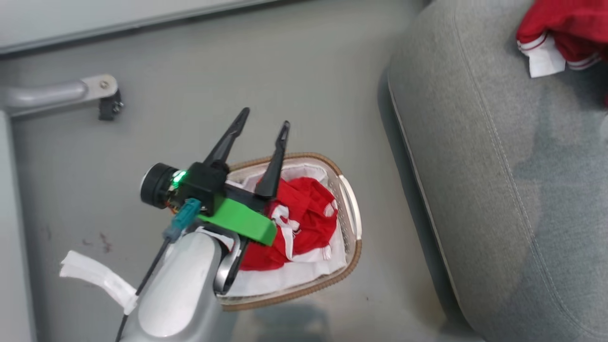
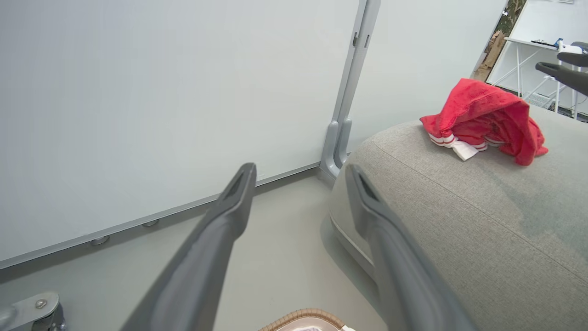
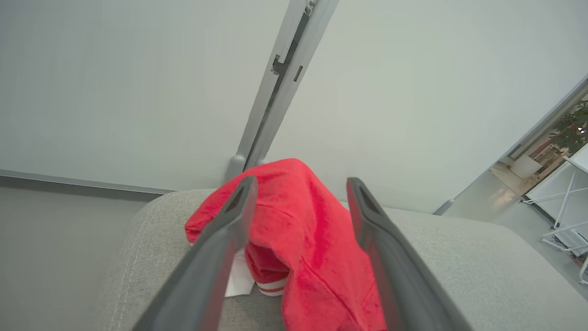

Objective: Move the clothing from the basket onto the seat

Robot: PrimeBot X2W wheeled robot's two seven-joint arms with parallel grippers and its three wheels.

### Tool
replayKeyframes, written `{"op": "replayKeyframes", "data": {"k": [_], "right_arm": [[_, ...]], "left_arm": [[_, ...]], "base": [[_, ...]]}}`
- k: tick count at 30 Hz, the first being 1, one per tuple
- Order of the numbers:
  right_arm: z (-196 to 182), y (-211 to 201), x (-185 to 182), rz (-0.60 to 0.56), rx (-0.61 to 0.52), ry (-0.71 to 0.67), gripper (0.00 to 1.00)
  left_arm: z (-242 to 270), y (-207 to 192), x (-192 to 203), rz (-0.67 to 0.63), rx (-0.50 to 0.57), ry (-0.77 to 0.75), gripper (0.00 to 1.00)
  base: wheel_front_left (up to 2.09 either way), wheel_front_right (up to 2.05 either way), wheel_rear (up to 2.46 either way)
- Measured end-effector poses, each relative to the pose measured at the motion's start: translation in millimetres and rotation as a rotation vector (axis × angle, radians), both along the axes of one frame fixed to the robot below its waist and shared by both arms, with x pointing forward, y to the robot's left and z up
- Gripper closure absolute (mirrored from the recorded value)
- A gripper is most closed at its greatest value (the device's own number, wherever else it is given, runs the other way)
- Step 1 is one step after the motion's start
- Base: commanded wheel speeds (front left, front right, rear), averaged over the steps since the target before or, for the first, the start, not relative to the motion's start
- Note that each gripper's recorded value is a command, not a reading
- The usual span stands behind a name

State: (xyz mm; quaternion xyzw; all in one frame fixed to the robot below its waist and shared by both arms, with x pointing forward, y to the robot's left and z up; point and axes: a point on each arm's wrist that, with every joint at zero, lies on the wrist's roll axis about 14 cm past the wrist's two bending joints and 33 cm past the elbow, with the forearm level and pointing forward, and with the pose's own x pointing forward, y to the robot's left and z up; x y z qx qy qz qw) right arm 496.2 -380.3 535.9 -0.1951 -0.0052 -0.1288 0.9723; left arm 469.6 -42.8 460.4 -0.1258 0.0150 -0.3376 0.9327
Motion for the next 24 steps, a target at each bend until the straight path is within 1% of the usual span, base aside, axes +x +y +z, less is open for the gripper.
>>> {"op": "replayKeyframes", "data": {"k": [3,8,13,14,16,20,24], "right_arm": [[10.1,18.5,4.6,0.033,0.052,-0.042,0.0],[25.0,59.7,11.1,0.095,0.176,-0.122,0.0],[7.9,114.7,7.4,0.179,0.295,-0.108,0.0],[3.9,137.3,5.5,0.221,0.335,-0.103,0.0],[0.8,155.4,1.5,0.25,0.372,-0.103,0.0],[-8.0,172.6,-14.9,0.266,0.437,-0.1,0.0],[-15.0,183.6,-32.1,0.284,0.453,-0.09,0.0]], "left_arm": [[11.5,22.2,2.4,0.073,0.003,-0.013,0.0],[18.9,66.5,-1.5,0.209,0.02,-0.007,0.0],[16.7,108.6,-14.1,0.331,0.041,0.018,0.0],[14.1,127.1,-22.1,0.383,0.045,0.033,0.0],[11.7,142.0,-30.1,0.425,0.048,0.046,0.0],[6.2,163.2,-48.5,0.484,0.056,0.071,0.0],[3.5,178.2,-64.2,0.531,0.059,0.085,0.0]], "base": [[0.0,0.0,0.0],[0.0,0.0,0.0],[0.0,0.0,0.0],[0.0,0.0,0.0],[0.0,0.0,0.0],[0.0,0.0,0.0],[0.0,0.0,0.0]]}}
